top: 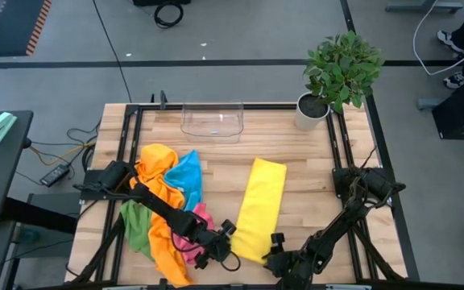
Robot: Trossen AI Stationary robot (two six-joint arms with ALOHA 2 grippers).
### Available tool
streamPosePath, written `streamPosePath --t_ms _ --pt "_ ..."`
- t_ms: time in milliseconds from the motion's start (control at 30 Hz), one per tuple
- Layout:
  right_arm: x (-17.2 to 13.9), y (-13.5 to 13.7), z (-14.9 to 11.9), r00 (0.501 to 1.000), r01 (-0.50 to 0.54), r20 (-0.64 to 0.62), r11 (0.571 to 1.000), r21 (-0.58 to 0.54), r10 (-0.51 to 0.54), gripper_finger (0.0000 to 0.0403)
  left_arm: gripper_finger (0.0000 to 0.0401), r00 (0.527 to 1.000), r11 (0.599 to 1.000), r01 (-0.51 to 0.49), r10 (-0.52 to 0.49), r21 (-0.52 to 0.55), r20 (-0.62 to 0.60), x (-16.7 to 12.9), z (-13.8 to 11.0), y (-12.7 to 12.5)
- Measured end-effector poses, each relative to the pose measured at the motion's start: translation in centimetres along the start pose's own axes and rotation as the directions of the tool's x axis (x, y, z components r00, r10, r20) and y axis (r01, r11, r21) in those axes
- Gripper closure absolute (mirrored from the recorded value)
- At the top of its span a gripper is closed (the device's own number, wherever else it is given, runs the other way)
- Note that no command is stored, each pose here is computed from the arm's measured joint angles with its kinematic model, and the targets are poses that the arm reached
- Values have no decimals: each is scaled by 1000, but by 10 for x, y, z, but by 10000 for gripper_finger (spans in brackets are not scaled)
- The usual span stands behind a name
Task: Fold microfiber towels
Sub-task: Fold the yellow microfiber towel
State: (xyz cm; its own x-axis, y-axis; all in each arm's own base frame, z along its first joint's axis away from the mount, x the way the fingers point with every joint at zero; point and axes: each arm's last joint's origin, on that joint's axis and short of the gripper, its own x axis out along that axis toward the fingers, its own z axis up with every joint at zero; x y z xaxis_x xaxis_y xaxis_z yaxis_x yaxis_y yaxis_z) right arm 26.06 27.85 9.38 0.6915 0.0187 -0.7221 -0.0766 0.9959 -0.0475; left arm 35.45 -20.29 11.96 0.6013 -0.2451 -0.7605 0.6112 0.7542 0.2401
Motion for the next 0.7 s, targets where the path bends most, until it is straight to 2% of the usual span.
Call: streamPosePath --t_ms 233,333,467,533,600,700 --pt "0 -2 0 1000 21 2 1000 -2 -21 350 376 1000 1000 -24 24 0 -8 1 -1 1" --pt "0 -2 0 1000 22 2 1000 19 -22 360 394 999 999 -33 33 -3 -8 1 -1 2" --pt "-7 -6 5 1000 16 -5 993 116 -15 362 394 1000 998 -31 31 -61 -7 -2 0 2" --pt "-17 -6 14 1000 -17 15 979 204 14 362 396 1000 993 -19 20 -120 9 -10 4 4" --pt "-31 -7 26 997 -71 45 948 311 59 362 396 998 983 17 -6 -181 61 -23 13 7" --pt "-52 -10 41 990 -143 77 879 455 122 362 397 991 968 75 -45 -240 129 -47 25 13"
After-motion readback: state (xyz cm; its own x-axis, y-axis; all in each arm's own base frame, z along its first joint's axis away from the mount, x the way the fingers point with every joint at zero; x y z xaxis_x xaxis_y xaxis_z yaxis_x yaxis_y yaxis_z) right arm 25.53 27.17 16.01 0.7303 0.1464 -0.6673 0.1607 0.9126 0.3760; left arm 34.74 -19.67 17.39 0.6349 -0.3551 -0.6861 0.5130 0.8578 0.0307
